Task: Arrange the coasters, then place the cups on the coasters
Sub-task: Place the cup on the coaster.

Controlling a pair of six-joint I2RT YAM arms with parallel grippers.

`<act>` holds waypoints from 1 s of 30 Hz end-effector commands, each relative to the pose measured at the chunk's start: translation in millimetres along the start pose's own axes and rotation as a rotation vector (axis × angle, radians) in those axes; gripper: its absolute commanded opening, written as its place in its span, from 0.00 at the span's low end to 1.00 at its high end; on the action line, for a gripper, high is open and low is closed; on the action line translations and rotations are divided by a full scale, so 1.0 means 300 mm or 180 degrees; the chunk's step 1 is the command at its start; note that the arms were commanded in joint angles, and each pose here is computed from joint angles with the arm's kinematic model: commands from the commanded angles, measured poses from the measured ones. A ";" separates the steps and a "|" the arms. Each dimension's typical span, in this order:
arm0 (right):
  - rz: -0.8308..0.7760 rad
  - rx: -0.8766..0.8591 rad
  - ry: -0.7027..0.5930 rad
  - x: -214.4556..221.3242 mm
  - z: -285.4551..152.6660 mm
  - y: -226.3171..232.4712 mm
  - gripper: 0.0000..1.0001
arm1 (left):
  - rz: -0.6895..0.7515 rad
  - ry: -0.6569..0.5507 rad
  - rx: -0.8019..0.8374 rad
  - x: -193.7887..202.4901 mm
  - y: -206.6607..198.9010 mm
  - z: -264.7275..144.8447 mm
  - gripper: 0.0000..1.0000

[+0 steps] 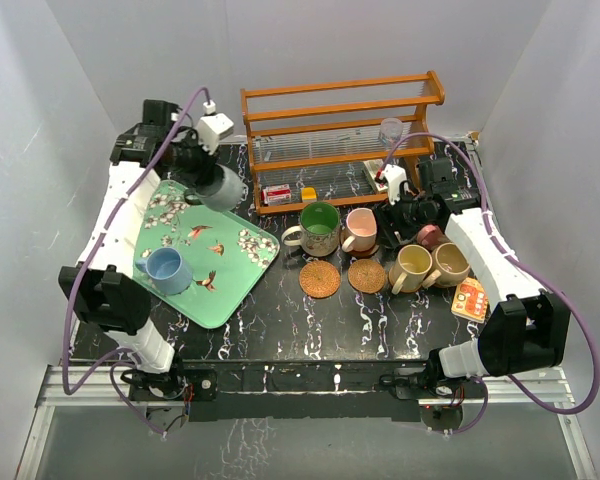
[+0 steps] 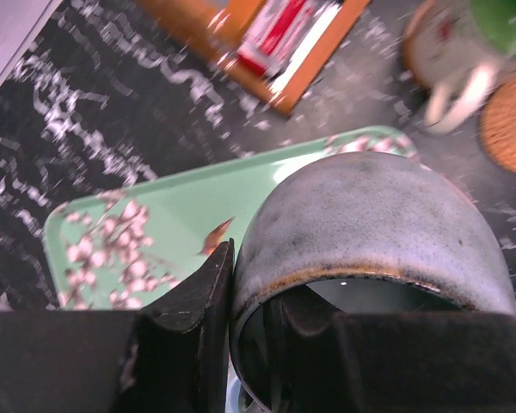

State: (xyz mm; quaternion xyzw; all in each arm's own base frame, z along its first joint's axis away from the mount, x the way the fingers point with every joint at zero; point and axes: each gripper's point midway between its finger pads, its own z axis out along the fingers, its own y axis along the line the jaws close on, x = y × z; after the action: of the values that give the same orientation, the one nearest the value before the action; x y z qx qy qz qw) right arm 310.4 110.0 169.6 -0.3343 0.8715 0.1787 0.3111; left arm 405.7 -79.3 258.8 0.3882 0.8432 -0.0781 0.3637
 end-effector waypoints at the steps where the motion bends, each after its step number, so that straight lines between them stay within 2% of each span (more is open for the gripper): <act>1: 0.0120 0.0302 -0.0111 -0.021 -0.009 -0.053 0.57 | -0.0187 -0.0485 0.0113 -0.214 -0.151 -0.074 0.00; 9: 0.0562 0.0705 -0.0404 0.009 -0.106 -0.185 0.58 | -0.0103 -0.0631 0.0468 -0.401 -0.450 -0.001 0.00; 18: 0.0830 0.1071 -0.0581 0.045 -0.209 -0.291 0.58 | 0.0092 -0.0569 0.0519 -0.519 -0.672 0.120 0.00; 30: 0.0923 0.1152 -0.0790 0.063 -0.265 -0.313 0.58 | 0.0279 -0.0467 0.0785 -0.549 -0.916 0.216 0.00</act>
State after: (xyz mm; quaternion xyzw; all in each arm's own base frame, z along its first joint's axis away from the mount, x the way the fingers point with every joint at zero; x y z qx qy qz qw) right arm 324.1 -6.8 181.0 -0.1146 0.9078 0.1061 0.3893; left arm 324.3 -370.5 239.9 0.4681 0.8048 -0.1630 0.3265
